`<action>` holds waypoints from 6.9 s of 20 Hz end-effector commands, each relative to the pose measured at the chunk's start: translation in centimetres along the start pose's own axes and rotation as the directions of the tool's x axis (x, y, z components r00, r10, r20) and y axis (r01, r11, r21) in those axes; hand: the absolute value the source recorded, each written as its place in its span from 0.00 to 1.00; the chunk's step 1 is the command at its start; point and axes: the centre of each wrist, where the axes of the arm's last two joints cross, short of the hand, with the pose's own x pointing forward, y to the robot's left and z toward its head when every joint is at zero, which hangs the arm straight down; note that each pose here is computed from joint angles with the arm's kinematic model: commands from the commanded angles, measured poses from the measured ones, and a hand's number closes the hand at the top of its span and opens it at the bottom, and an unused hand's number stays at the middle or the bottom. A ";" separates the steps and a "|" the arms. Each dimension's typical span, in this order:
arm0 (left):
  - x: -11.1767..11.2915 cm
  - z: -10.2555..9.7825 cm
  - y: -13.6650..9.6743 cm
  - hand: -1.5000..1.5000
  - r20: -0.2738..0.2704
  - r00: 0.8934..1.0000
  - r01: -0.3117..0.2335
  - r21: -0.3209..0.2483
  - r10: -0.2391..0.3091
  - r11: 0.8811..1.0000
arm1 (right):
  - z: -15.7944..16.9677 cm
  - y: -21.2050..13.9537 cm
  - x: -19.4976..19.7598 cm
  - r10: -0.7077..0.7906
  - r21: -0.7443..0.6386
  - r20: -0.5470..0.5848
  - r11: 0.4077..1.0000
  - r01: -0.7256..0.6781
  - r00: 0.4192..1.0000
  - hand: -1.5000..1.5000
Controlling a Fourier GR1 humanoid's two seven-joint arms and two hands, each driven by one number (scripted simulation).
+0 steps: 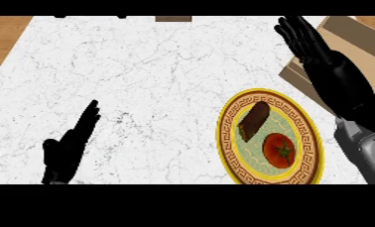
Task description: Pick the tomato from the plate and place it in the cardboard box
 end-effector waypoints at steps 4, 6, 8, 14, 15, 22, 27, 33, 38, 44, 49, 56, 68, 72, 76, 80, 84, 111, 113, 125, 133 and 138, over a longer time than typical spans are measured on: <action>7.3 -2.9 2.6 0.50 0.307 0.939 0.166 -0.010 -0.155 0.986 | 0.2 -5.3 4.3 -0.110 0.125 0.219 0.989 0.084 0.969 0.00; 9.4 -3.1 2.6 0.50 0.440 0.873 0.244 -0.019 -0.211 0.970 | 0.2 -8.1 6.1 -0.140 0.153 0.312 0.984 0.096 0.940 0.00; 11.0 -3.7 2.4 0.50 0.437 0.880 0.239 -0.069 -0.186 0.969 | 2.2 -12.7 6.3 0.178 0.166 0.187 0.964 -0.209 0.966 0.00; 9.6 -4.8 1.6 0.50 0.460 0.871 0.260 -0.132 -0.173 0.956 | 7.1 -14.4 1.4 0.182 0.263 0.341 0.923 -0.279 0.922 0.00; 10.8 -5.2 0.6 0.50 0.456 0.875 0.248 -0.138 -0.161 0.959 | 6.0 -15.3 2.3 0.220 0.265 0.378 0.905 -0.333 0.899 0.00; 11.0 -5.2 1.2 0.50 0.459 0.874 0.241 -0.124 -0.160 0.963 | 7.3 -13.6 3.1 0.405 0.396 0.437 0.715 -0.576 0.803 0.00; 10.4 -5.1 2.4 0.50 0.440 0.880 0.253 -0.118 -0.178 0.960 | 5.9 -10.4 6.6 0.544 0.508 0.487 0.460 -0.728 0.683 0.00; 11.0 -5.0 2.6 0.50 0.434 0.881 0.255 -0.104 -0.187 0.961 | 7.2 -6.5 8.8 0.646 0.490 0.528 0.299 -0.819 0.551 0.00; 11.5 -5.1 1.3 0.50 0.433 0.884 0.246 -0.108 -0.177 0.963 | 10.0 -4.2 9.7 0.699 0.547 0.495 0.211 -0.810 0.516 0.00; 9.2 -4.2 0.7 0.50 0.436 0.883 0.254 -0.138 -0.171 0.957 | 11.9 -0.1 9.1 0.746 0.584 0.412 0.224 -0.780 0.523 0.00; 11.5 -5.2 1.7 0.50 0.443 0.879 0.260 -0.127 -0.180 0.957 | 13.1 -0.6 6.9 0.752 0.611 0.407 0.197 -0.766 0.518 0.00; 10.5 -5.9 2.3 0.50 0.451 0.877 0.246 -0.126 -0.165 0.961 | 13.1 1.4 6.0 0.797 0.549 0.393 0.197 -0.813 0.459 0.00; 12.0 -5.9 2.3 0.50 0.442 0.881 0.244 -0.124 -0.167 0.962 | 11.8 3.6 1.3 0.841 0.551 0.384 0.123 -0.825 0.382 0.00; 9.8 -4.2 2.7 0.50 0.460 0.873 0.255 -0.151 -0.161 0.955 | 11.7 3.1 0.7 0.829 0.578 0.382 0.130 -0.806 0.408 0.00; 10.3 -7.6 1.4 0.50 0.451 0.873 0.270 -0.129 -0.186 0.954 | 10.5 2.7 -0.5 0.808 0.576 0.400 0.145 -0.804 0.433 0.00; 9.8 -5.3 1.7 0.50 0.450 0.878 0.250 -0.134 -0.166 0.959 | 11.7 5.1 -1.1 0.823 0.590 0.389 0.123 -0.798 0.415 0.00; 10.3 -7.4 1.4 0.50 0.455 0.875 0.246 -0.128 -0.164 0.961 | 11.9 4.6 -3.9 0.848 0.583 0.381 0.089 -0.808 0.368 0.00; 11.4 -6.0 1.2 0.50 0.453 0.876 0.251 -0.136 -0.166 0.958 | 7.4 7.1 -6.6 0.820 0.501 0.277 0.322 -0.803 0.501 1.00; 10.3 -6.3 1.1 0.50 0.458 0.874 0.253 -0.141 -0.164 0.957 | 7.9 6.0 -8.1 0.841 0.547 0.056 0.425 -0.721 0.538 1.00; 10.8 -6.2 1.5 0.50 0.450 0.878 0.248 -0.141 -0.161 0.958 | -1.2 4.2 3.7 0.886 0.294 -0.039 0.453 -0.842 0.463 1.00; 10.8 -6.8 0.9 0.50 0.454 0.876 0.244 -0.128 -0.162 0.961 | -3.1 -0.9 5.8 0.735 -0.035 -0.444 0.557 -0.830 0.512 1.00; 12.0 -5.3 0.7 0.50 0.461 0.872 0.252 -0.133 -0.166 0.958 | -3.8 -7.1 6.4 0.663 -0.116 -0.585 0.502 -0.857 0.467 1.00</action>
